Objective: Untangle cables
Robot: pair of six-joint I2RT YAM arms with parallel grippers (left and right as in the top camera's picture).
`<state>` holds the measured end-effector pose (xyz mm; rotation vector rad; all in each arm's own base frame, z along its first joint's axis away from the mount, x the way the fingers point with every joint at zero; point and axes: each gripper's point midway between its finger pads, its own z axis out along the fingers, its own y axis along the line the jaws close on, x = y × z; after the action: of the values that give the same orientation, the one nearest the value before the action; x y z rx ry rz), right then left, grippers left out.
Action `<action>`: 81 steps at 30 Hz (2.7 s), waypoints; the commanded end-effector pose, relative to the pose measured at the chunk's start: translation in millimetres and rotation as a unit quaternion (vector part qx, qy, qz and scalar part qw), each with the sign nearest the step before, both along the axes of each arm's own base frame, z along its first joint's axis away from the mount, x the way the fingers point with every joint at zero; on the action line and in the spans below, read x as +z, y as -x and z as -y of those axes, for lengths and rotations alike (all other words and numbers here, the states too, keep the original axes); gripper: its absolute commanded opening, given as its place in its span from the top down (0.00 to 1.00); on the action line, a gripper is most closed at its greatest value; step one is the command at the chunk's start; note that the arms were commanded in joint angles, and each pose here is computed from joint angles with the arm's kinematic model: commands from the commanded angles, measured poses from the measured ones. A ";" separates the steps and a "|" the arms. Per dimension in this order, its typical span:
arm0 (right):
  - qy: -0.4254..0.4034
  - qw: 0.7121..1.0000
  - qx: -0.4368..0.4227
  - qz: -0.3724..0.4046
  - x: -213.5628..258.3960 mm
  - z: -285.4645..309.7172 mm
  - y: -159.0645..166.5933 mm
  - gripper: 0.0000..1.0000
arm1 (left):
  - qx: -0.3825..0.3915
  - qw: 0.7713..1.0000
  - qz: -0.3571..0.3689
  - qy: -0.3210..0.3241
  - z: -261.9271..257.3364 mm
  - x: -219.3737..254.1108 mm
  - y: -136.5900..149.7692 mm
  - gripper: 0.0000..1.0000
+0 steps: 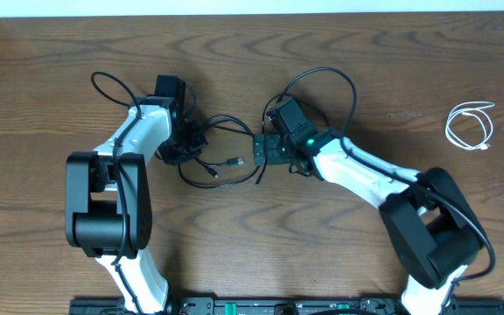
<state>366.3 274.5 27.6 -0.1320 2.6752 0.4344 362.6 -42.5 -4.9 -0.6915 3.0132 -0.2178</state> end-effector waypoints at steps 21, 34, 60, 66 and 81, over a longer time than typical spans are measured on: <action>-0.066 0.997 -0.027 0.017 10.1 -23.1 -16.1 0.37 | 0.005 0.997 -0.076 0.021 -1.0 -39.8 34.4 0.92; -0.044 0.998 -0.037 0.025 5.4 -14.3 -17.5 0.73 | -0.013 0.995 -0.081 0.060 18.5 -36.7 38.3 0.92; -0.142 0.967 0.090 0.189 178.0 -23.3 -7.7 0.99 | -0.016 0.995 -0.085 0.057 19.9 -36.8 40.6 0.64; -0.169 0.955 0.097 0.223 219.8 -19.2 3.4 0.99 | -0.016 0.995 -0.085 0.057 19.9 -36.8 40.6 0.64; -0.151 0.949 0.082 0.265 248.1 18.6 -4.0 0.99 | -0.052 0.993 -0.062 0.087 29.5 -8.6 40.4 0.93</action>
<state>365.0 270.4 263.8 -0.3447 2.0851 0.7687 342.4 -75.3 -1.2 -0.5797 3.1166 -0.4963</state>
